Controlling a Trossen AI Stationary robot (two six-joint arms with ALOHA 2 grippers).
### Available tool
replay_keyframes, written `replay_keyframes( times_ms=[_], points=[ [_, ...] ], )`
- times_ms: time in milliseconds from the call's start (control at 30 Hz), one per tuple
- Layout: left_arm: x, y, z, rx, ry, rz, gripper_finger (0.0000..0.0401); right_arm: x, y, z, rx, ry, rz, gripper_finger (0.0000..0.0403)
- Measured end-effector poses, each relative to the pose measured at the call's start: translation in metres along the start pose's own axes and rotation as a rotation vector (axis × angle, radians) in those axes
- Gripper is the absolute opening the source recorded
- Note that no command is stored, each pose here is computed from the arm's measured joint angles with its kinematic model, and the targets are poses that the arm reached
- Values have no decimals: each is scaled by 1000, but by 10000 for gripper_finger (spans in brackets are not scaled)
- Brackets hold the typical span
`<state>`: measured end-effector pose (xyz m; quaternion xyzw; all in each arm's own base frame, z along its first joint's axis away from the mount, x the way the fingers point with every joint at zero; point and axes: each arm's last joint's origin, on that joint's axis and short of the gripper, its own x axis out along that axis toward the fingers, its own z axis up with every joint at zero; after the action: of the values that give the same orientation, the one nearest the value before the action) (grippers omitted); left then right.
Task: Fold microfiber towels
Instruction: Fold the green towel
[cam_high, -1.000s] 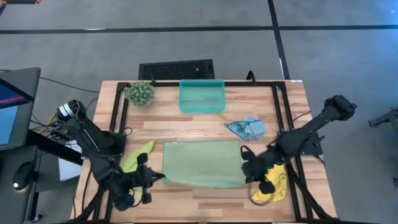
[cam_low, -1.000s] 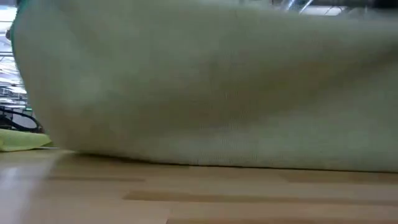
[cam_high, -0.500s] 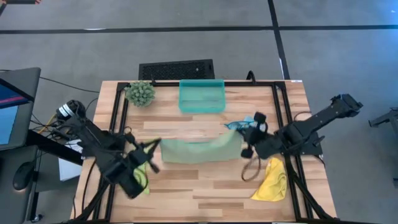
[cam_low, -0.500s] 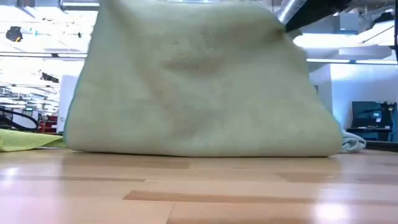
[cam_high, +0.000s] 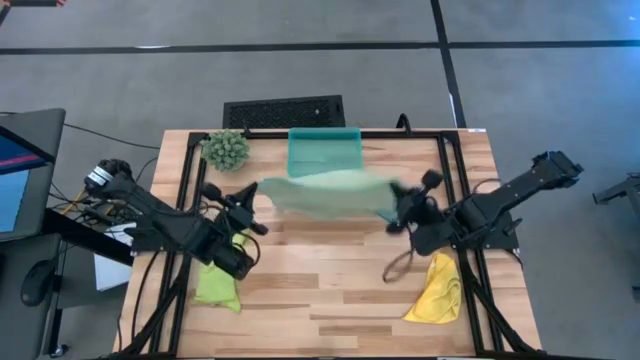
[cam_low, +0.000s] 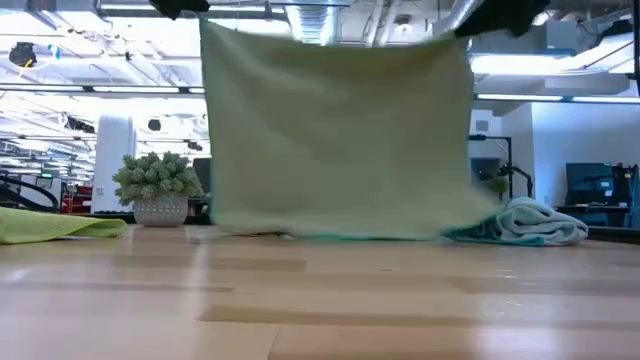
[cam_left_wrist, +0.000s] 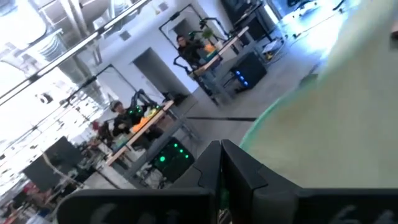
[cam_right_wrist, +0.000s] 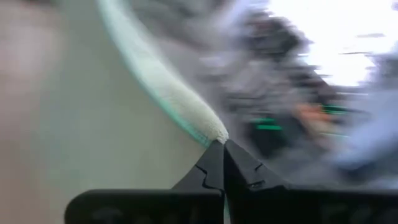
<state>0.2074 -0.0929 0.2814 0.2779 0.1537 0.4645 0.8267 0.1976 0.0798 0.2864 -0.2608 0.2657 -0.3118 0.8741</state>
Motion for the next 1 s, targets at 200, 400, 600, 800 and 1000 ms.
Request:
replay_keyframes(
  times_ms=[200, 400, 600, 800, 1000],
  points=[
    [-33, -22, -6, -46, 61, -253, 0, -13, 44, -9, 31, 155, 576, 14],
    [-63, -52, -18, -239, 224, -455, 0, -15, 94, -17, -13, 299, 834, 20],
    [-91, -97, -32, -267, 316, -595, 0, -12, 125, -27, -78, 406, 993, 17],
    [-110, -118, -39, -322, 386, -698, 0, -13, 132, -26, -33, 456, 1137, 28],
    [-126, -110, -12, -351, 280, -729, 0, -19, 124, -18, 30, 468, 1286, 36]
  ],
)
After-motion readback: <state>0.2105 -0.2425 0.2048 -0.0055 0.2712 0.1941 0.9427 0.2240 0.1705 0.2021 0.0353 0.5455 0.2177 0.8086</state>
